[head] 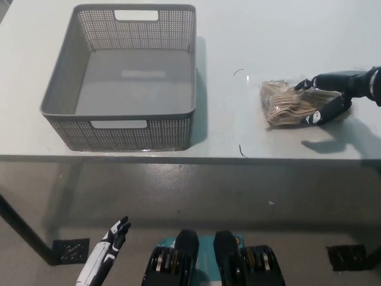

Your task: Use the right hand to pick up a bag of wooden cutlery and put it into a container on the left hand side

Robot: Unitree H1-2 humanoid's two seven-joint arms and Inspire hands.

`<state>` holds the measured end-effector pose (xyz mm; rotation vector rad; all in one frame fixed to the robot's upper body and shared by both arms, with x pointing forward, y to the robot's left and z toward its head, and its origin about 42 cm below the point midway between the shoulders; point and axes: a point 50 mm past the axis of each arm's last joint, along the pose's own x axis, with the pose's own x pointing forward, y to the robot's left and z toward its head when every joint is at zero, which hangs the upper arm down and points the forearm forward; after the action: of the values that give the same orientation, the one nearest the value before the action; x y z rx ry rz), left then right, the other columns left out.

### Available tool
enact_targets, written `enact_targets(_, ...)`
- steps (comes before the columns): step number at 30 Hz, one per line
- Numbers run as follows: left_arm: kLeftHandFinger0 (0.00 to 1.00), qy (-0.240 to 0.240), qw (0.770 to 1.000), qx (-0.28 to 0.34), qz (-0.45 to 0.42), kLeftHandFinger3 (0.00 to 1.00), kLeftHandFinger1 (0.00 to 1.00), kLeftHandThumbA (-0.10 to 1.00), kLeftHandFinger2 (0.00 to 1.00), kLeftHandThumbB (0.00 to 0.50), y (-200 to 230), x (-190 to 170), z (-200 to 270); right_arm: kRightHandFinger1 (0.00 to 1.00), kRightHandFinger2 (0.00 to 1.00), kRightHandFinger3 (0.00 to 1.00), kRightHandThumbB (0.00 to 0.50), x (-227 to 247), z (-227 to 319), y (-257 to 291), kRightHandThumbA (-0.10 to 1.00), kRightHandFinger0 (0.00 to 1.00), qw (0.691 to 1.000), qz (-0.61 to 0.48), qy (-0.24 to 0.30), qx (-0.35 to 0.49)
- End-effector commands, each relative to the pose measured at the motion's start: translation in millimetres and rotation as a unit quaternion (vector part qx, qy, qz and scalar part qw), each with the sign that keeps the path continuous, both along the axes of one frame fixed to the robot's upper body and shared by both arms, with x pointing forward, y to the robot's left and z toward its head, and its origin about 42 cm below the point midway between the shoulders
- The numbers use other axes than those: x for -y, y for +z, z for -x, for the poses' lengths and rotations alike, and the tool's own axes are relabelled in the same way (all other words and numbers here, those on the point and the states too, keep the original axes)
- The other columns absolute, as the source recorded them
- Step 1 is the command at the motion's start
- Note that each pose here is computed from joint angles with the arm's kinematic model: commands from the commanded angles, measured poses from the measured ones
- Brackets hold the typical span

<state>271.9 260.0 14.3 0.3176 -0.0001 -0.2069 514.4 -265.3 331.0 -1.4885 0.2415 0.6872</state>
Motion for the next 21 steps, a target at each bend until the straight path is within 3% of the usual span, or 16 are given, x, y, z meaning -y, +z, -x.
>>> enact_targets(1,1.0,-0.006,1.0,0.022,-0.009,1.0,1.0,1.0,1.0,0.459,5,-7,0,1.0,1.0,1.0,0.5,8,-1,43,0.72,1.0,0.998,0.018,-0.002,0.053)
enact_targets(6,1.0,-0.007,1.0,0.024,-0.012,1.0,1.0,1.0,1.0,0.45,6,-6,-1,1.0,1.0,1.0,0.5,9,-2,56,0.76,1.0,0.997,0.032,-0.004,0.071)
enact_targets(21,1.0,-0.015,1.0,0.021,-0.015,1.0,1.0,1.0,1.0,0.447,5,-7,0,1.0,1.0,1.0,0.5,5,-12,48,0.72,1.0,0.996,0.053,-0.018,0.067)
